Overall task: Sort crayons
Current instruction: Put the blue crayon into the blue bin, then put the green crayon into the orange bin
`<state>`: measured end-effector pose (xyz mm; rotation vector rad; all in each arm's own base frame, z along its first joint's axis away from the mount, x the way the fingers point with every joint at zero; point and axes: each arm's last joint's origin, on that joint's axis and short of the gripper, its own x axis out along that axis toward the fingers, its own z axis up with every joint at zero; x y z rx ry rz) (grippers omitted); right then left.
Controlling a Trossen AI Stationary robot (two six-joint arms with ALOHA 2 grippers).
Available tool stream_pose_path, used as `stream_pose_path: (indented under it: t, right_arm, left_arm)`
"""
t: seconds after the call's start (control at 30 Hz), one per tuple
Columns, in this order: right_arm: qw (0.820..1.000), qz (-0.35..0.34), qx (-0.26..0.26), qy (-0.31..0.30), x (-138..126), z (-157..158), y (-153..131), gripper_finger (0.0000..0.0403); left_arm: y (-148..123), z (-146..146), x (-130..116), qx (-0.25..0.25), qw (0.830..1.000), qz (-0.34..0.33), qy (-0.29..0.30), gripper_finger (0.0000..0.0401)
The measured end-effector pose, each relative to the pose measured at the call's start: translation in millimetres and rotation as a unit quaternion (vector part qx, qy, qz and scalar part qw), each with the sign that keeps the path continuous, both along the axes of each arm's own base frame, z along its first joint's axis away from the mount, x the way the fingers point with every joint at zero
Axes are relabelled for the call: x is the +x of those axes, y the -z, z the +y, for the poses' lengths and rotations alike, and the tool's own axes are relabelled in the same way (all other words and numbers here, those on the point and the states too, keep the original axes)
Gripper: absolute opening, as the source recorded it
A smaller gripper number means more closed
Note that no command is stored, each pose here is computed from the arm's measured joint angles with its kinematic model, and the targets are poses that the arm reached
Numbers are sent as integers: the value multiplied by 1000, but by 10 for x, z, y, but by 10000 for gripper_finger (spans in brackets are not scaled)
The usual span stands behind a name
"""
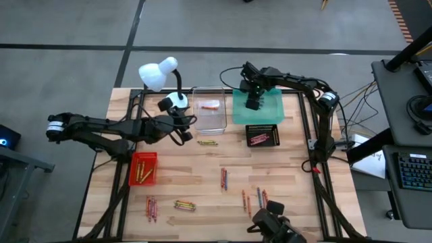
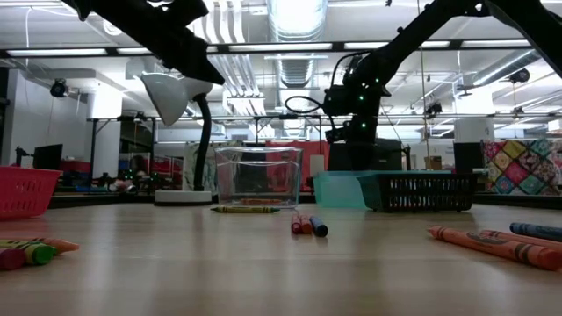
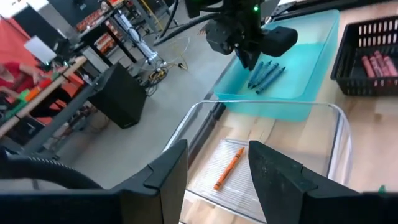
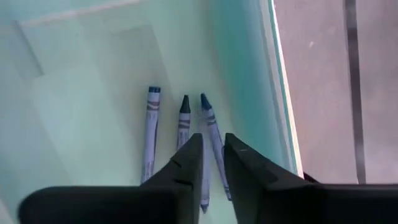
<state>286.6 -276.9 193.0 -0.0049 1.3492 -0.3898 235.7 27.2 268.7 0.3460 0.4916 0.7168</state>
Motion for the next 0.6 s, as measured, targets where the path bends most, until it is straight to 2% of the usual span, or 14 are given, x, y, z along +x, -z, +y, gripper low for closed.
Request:
stream_pose_path:
  t: [0.17,0.3,0.43,0.6]
  right_arm:
    - [1000,-7,1,5,13,-10,-39,98]
    - [999,-15,11,40,10,0,-170,103]
    - [997,-45,26,59,0,112,-392,95]
    - [992,-104,46,46,7,394,-671,83]
  left_arm:
    - [10,-2,7,-29,999,-28,-13,153]
    - [57,-30,29,-54,998,-36,-15,153]
    - [124,-123,68,-90,995,-24,32,153]
    - [184,-311,119,-125,988,-16,95,153]
